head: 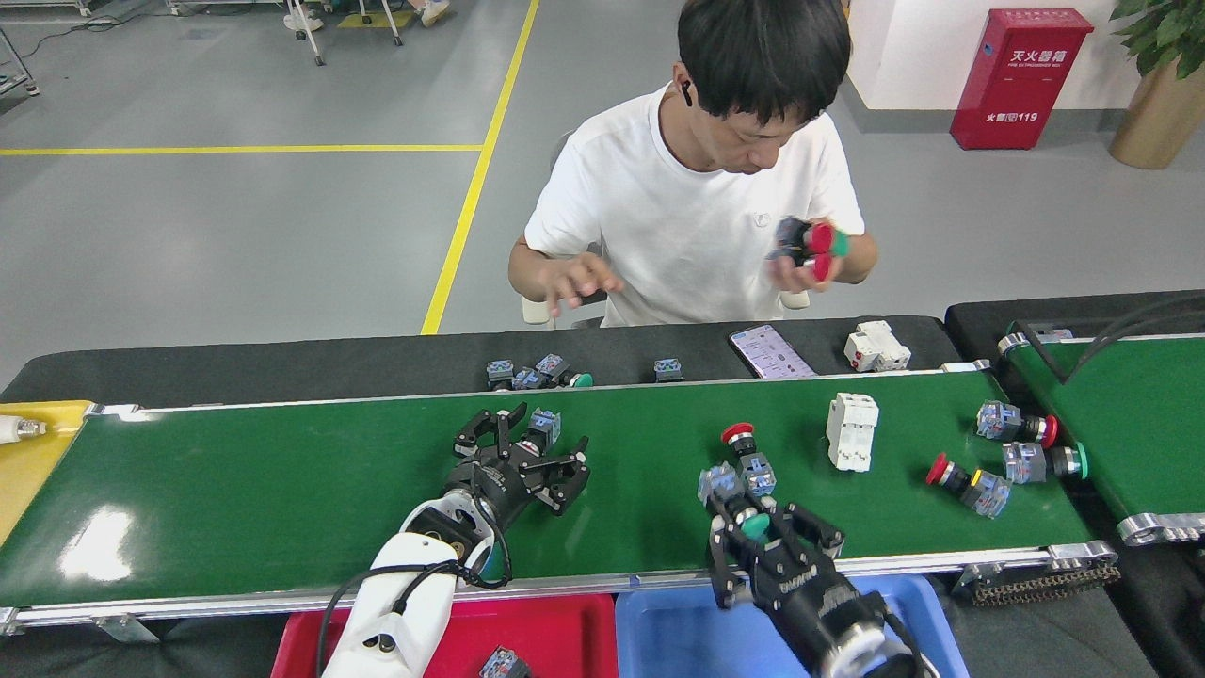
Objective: Pick switch part from conveyor to tray
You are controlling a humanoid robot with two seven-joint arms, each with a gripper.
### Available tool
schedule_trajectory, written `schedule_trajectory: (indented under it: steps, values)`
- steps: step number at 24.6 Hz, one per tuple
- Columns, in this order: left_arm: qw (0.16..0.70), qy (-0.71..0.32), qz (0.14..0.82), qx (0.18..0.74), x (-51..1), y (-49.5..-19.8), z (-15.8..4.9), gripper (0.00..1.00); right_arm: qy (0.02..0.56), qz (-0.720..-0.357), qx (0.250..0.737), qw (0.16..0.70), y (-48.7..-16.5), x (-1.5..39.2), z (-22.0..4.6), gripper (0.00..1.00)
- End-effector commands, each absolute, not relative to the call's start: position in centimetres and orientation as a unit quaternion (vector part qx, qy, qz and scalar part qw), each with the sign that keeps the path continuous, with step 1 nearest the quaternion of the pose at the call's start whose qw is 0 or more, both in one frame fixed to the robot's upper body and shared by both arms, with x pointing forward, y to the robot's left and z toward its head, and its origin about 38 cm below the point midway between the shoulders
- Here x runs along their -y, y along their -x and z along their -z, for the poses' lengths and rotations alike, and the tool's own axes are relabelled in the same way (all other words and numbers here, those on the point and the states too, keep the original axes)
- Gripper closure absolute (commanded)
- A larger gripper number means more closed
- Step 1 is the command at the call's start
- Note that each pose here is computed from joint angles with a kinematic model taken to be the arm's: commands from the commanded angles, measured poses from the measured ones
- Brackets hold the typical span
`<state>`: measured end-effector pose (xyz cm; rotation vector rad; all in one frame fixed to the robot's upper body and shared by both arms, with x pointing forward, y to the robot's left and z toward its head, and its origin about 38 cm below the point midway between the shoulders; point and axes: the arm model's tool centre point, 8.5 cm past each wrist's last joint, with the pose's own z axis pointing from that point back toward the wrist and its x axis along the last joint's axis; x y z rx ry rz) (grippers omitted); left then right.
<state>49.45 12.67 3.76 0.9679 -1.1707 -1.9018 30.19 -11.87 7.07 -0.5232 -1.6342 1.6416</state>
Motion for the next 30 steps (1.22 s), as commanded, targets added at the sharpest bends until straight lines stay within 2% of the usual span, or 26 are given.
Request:
schedule_trajectory:
  steps: [1,2,3,4,5,8,12,13,15,18,22,25,30]
  values:
    - [0.341,-0.384,0.725,0.459,-13.4,-50.3,-5.0,0.67,0.155,-0.654,0.677,0.299,-28.7,9.4,-8.2,0.74]
    - [0.342,-0.385,0.726,0.456,-13.9,-50.4,-4.9,0.87,0.126,-0.661,0.687,0.275,-27.7,7.6,-8.1,0.64]
    - [0.344,-0.387,0.724,0.455,-14.3,-50.4,-5.0,0.91,0.103,-0.668,0.689,0.261,-26.9,5.8,-7.9,0.48]
    - [0.351,-0.387,0.719,0.458,-14.6,-50.5,-5.1,0.93,0.086,-0.676,0.685,0.258,-26.4,4.2,-7.7,0.22]
    - [0.357,-0.386,0.713,0.463,-14.9,-50.6,-5.3,0.95,0.066,-0.686,0.677,0.257,-25.9,2.7,-7.4,0.03]
    - [0.361,-0.381,0.703,0.48,-14.9,-50.7,-5.9,0.97,0.042,-0.694,0.669,0.262,-25.8,0.1,-7.2,0.03]
    - [0.351,-0.398,0.685,0.499,-15.2,-50.7,-7.6,0.97,0.056,-0.694,0.669,0.261,-26.8,0.3,-7.7,0.03]
    - [0.344,-0.405,0.679,0.506,-15.2,-50.4,-8.3,0.97,0.065,-0.691,0.669,0.265,-27.2,0.9,-7.9,0.03]
    - [0.335,-0.417,0.67,0.515,-15.5,-48.9,-8.5,0.96,0.118,-0.667,0.667,0.312,-29.9,4.2,-8.7,0.04]
    - [0.318,-0.435,0.665,0.517,-16.9,-45.5,-8.4,0.95,0.205,-0.616,0.651,0.394,-33.6,10.5,-9.8,0.05]
    - [0.308,-0.447,0.665,0.513,-18.7,-40.1,-7.4,0.94,0.302,-0.543,0.609,0.493,-35.5,19.2,-10.0,0.06]
    - [0.303,-0.463,0.665,0.501,-22.4,-34.8,-6.2,0.94,0.348,-0.5,0.576,0.545,-34.2,24.8,-8.9,0.06]
    - [0.251,-0.468,0.692,0.489,-26.7,-28.2,-5.1,0.93,0.381,-0.484,0.542,0.571,-30.0,27.7,-6.1,0.09]
